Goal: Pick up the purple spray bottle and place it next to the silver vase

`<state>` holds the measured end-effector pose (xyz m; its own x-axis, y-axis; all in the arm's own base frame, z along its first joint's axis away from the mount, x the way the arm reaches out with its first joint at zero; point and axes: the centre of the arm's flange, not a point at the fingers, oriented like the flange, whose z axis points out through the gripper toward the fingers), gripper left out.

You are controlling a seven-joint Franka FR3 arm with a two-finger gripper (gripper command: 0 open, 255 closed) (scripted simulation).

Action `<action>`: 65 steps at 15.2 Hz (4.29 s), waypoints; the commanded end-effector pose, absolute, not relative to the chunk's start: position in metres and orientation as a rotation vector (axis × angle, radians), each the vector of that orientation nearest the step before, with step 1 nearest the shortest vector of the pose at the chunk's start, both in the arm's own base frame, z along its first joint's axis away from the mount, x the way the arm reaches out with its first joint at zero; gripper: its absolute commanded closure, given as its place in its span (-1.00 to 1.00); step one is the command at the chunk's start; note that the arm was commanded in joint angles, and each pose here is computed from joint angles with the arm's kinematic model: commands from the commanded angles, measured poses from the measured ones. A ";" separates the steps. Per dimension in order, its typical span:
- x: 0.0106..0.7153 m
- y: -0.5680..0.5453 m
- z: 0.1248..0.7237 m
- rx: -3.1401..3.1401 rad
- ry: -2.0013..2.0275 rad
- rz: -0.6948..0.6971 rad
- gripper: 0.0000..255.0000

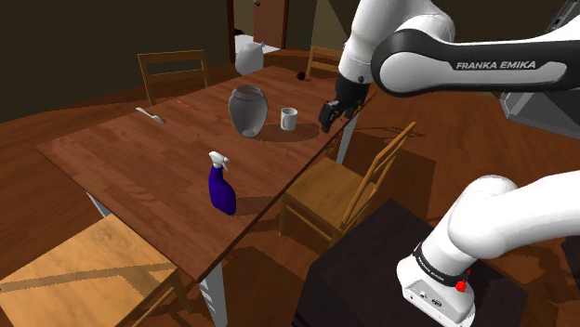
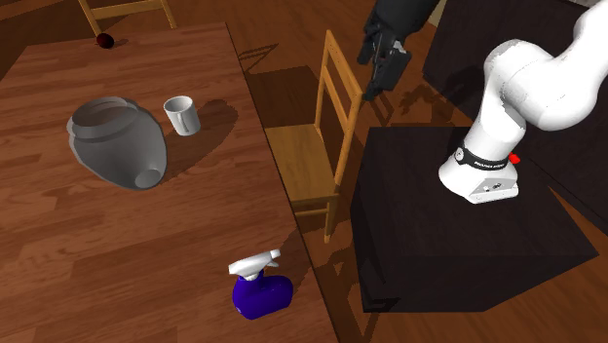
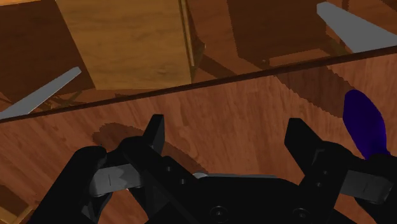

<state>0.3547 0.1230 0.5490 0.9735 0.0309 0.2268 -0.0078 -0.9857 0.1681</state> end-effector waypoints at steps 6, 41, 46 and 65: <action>0.381 0.197 0.498 2.923 0.085 0.402 -1.00; 0.467 0.401 0.306 2.821 0.276 0.561 -1.00; 0.467 0.401 0.306 2.821 0.276 0.561 1.00; 0.467 0.401 0.375 2.821 0.276 0.561 1.00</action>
